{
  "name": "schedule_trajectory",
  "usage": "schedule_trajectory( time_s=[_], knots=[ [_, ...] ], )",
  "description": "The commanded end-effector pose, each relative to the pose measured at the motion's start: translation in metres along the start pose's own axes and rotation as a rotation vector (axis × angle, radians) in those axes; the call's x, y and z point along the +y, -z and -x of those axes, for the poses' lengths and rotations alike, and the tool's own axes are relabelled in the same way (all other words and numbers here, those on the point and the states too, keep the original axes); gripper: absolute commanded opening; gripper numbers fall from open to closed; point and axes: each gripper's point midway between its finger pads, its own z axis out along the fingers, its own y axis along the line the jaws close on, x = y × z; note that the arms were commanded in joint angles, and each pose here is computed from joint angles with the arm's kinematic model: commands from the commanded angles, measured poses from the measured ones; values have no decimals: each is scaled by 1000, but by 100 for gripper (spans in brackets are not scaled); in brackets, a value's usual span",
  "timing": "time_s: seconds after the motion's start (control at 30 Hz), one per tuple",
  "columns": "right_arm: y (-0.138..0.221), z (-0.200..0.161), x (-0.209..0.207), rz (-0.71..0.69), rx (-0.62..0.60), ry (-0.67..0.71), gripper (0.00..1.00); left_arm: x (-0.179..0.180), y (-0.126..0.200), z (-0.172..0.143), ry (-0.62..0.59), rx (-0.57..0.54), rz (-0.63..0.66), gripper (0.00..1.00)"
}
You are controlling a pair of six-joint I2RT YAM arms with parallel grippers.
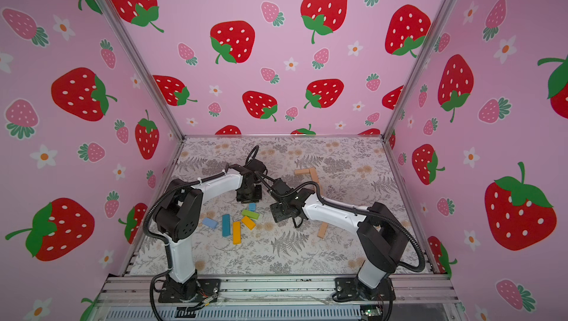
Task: Assemble a giraffe with building blocks
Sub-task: Assemble the building block at the center of the board.
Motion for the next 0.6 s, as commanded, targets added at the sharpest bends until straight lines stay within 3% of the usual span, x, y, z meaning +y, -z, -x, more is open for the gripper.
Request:
schedule_trajectory(
  time_s=[0.0, 0.27, 0.57],
  knots=[
    [-1, -1, -3, -6, 4, -27, 70, 3, 3, 5, 9, 2, 0, 0],
    [0, -1, -4, -8, 3, -33, 69, -12, -4, 11, -13, 33, -34, 0],
    [-1, 1, -3, -10, 1, -33, 69, -4, -4, 13, -26, 37, 0, 0]
  ],
)
